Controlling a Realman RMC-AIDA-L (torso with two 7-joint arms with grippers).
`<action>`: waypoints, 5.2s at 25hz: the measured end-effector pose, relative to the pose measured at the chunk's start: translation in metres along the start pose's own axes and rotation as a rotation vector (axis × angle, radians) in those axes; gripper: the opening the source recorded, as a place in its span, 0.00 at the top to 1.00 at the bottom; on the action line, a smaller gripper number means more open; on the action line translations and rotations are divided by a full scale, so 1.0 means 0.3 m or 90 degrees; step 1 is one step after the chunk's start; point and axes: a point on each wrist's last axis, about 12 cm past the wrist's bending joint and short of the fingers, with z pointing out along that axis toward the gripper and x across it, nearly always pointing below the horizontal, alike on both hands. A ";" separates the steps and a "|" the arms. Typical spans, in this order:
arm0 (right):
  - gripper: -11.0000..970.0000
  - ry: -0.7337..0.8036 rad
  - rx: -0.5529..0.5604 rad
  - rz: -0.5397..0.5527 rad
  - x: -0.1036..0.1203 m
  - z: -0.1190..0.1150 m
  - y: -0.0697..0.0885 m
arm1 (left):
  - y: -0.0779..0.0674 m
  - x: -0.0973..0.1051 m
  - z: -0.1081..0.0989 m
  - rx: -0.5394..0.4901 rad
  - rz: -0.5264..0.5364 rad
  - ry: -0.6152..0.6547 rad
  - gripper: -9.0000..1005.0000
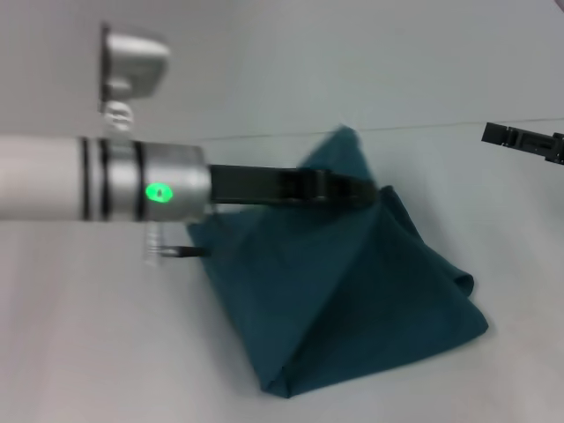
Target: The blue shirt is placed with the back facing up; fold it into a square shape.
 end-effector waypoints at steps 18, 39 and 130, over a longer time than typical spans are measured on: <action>0.07 0.005 0.010 0.004 0.018 -0.021 -0.011 | 0.030 0.198 0.158 0.082 -0.035 -0.047 0.70; 0.07 0.140 0.077 0.134 0.068 0.093 -0.032 | 0.161 0.292 -0.217 -0.045 0.081 -0.119 0.05; 0.30 0.007 0.082 0.074 0.047 0.191 -0.014 | 0.272 0.327 -0.265 -0.201 -0.013 -0.066 0.06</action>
